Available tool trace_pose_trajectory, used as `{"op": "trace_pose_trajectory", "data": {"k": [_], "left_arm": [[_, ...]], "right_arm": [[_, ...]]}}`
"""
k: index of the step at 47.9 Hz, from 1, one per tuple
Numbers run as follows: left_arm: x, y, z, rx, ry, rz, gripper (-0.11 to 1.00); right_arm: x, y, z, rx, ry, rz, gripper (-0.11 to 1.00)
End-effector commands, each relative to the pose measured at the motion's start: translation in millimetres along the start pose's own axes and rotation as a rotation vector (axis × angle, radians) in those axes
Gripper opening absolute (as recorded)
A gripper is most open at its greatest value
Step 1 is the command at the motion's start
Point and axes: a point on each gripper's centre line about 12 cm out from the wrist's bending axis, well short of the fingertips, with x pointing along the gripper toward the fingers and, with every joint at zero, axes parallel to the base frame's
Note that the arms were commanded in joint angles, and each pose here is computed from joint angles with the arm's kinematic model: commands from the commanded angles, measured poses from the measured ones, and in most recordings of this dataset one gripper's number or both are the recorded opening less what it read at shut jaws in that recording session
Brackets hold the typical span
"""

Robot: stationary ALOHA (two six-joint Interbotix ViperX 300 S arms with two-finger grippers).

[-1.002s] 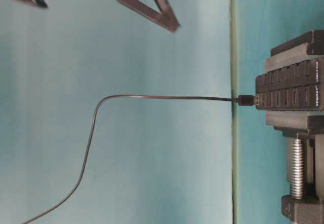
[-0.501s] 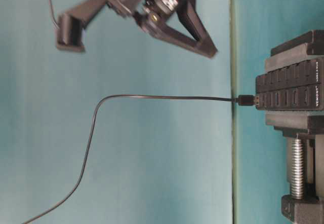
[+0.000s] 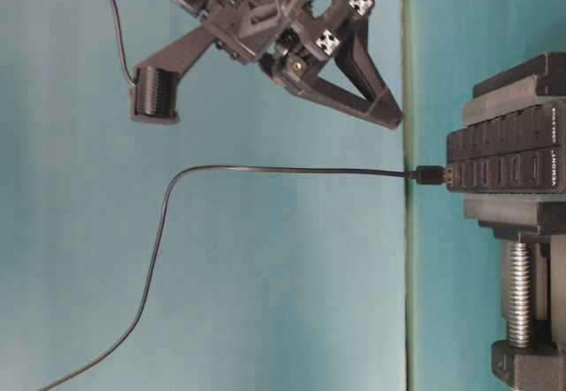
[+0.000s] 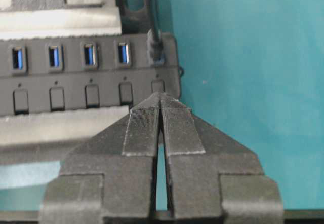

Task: Insert the USB into the second port from the front of the fixed hub.
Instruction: 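Position the right gripper above the USB plug at the hub's end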

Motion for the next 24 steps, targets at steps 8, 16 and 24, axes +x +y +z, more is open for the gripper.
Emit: {"op": "trace_pose_trajectory", "data": {"k": [8,16,24], "left_arm": [[7.8,-0.4,12.5,-0.001,-0.012,0.0,0.0],[10.7,-0.5,13.6,-0.001,-0.008,0.001,0.0],[11.3,-0.4,12.9,-0.001,-0.005,0.001,0.0]], "right_arm": [[-1.6,-3.5,16.0,-0.009,-0.045,-0.009,0.01],[1.2,-4.1,16.6,-0.009,-0.054,-0.011,0.01],[3.2,-4.0,16.7,-0.007,-0.06,-0.011,0.01]]}}
